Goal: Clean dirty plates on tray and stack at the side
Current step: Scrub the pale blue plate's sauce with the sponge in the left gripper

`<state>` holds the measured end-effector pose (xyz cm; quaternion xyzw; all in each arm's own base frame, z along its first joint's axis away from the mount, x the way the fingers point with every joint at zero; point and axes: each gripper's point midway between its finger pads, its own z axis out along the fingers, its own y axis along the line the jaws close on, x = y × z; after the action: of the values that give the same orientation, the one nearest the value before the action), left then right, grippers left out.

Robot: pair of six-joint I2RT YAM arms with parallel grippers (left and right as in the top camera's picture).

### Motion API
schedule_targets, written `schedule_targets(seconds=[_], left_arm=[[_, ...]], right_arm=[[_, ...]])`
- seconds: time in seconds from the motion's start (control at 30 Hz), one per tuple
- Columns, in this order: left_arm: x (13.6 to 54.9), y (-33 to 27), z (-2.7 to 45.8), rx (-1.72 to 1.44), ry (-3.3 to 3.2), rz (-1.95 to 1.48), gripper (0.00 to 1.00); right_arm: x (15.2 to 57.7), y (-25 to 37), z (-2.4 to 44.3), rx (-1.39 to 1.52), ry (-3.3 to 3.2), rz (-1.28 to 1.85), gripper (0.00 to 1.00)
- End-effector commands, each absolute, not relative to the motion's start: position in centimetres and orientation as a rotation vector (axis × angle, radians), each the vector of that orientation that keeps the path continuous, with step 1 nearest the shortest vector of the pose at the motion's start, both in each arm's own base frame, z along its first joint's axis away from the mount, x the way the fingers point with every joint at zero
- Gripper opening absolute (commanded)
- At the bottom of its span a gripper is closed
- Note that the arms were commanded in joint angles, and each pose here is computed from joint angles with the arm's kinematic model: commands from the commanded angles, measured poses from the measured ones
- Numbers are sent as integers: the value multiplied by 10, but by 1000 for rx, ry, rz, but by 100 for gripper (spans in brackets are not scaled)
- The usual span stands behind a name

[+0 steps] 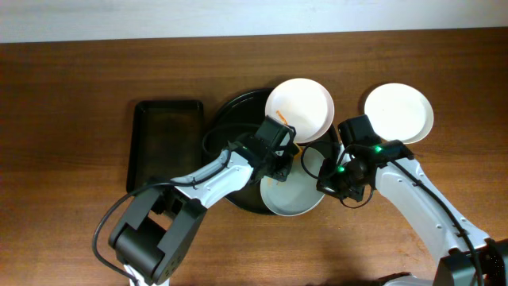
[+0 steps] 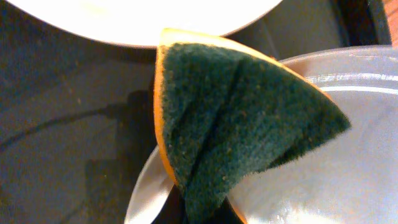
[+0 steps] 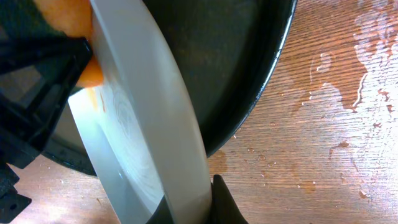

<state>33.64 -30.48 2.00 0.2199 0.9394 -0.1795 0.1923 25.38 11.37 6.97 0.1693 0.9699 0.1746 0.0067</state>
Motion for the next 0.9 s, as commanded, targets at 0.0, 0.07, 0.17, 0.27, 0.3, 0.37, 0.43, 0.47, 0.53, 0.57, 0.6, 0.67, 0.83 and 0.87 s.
schedule_targets(seconds=[0.0, 0.07, 0.17, 0.27, 0.3, 0.37, 0.43, 0.47, 0.53, 0.57, 0.6, 0.67, 0.83, 0.87], left_arm=[[331, -307, 1, 627, 2657, -488, 0], [340, -307, 4, 610, 2623, -469, 0], [371, -296, 31, 524, 2541, -377, 0], [401, -277, 93, 415, 2419, -408, 0], [404, -271, 100, 395, 2409, -398, 0], [405, -258, 109, 366, 2415, -384, 0], [379, -265, 100, 433, 2507, -456, 0], [365, -269, 94, 466, 2552, -493, 0], [333, -270, 78, 530, 2671, -491, 0], [320, -267, 71, 554, 2721, -470, 0], [306, -267, 63, 583, 2760, -454, 0], [287, -271, 48, 639, 2780, -448, 0], [264, -262, 20, 651, 2834, -427, 0], [267, -264, 16, 627, 2811, -446, 0]], right_arm=[[255, 118, 71, 489, 3038, 566, 4], [255, 118, 71, 489, 3037, 566, 4], [255, 118, 71, 489, 3037, 566, 4], [255, 118, 71, 489, 3037, 566, 4], [255, 118, 71, 488, 3037, 566, 4], [255, 118, 71, 489, 3037, 566, 4], [255, 118, 71, 489, 3037, 566, 4], [255, 118, 71, 489, 3038, 565, 4], [256, 118, 71, 488, 3035, 567, 4], [256, 118, 71, 487, 3034, 567, 4], [256, 118, 71, 487, 3033, 568, 4], [257, 119, 71, 485, 3030, 569, 4], [257, 119, 71, 485, 3030, 569, 4], [257, 119, 71, 485, 3030, 569, 4]])
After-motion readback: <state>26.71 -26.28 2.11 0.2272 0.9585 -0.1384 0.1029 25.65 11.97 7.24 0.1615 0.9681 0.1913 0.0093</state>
